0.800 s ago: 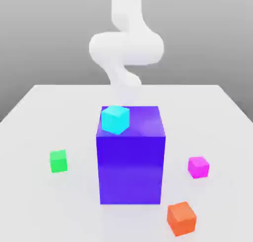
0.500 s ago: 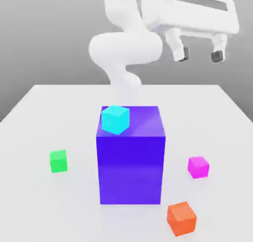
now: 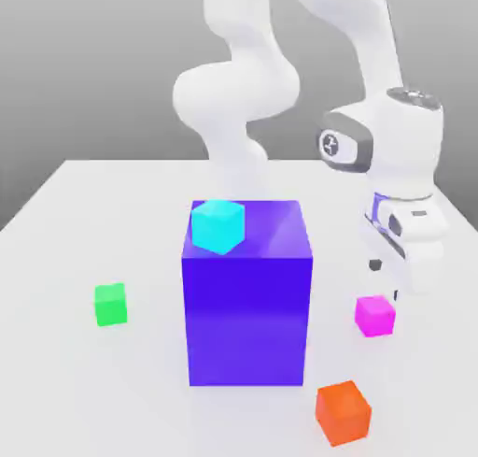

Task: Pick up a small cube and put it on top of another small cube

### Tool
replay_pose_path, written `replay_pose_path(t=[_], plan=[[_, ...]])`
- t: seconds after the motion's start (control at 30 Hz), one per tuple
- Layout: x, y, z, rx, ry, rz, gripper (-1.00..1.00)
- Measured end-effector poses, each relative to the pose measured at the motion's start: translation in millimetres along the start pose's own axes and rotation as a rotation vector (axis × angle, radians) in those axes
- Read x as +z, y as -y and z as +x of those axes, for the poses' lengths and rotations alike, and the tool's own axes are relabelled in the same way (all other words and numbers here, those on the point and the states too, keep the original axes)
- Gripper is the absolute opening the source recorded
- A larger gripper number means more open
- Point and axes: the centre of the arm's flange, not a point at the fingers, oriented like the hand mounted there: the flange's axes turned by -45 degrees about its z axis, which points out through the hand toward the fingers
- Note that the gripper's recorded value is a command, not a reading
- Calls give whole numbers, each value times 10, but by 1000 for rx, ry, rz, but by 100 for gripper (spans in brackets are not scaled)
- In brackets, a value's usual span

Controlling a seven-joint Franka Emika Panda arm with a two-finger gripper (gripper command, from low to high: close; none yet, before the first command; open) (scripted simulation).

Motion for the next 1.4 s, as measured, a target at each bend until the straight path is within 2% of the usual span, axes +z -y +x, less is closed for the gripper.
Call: replay_pose_path(t=[0.17,0.2,0.43,0.67,0.8,0.97,1.17,1.27,1.4], plan=[[419,28,0,-8,1,4,0],[471,33,-3,-8,1,4,-100],[470,35,-3,-8,2,5,-100],[-53,29,4,-10,3,5,-100],[-466,-378,87,35,-49,-76,-100],[-979,-1053,-649,314,-80,-176,-100],[-1566,-1452,-1989,694,-96,-281,-100],[-1736,-1367,-2730,891,-89,-308,-100],[-1709,-880,-3662,1173,-61,-291,-100]])
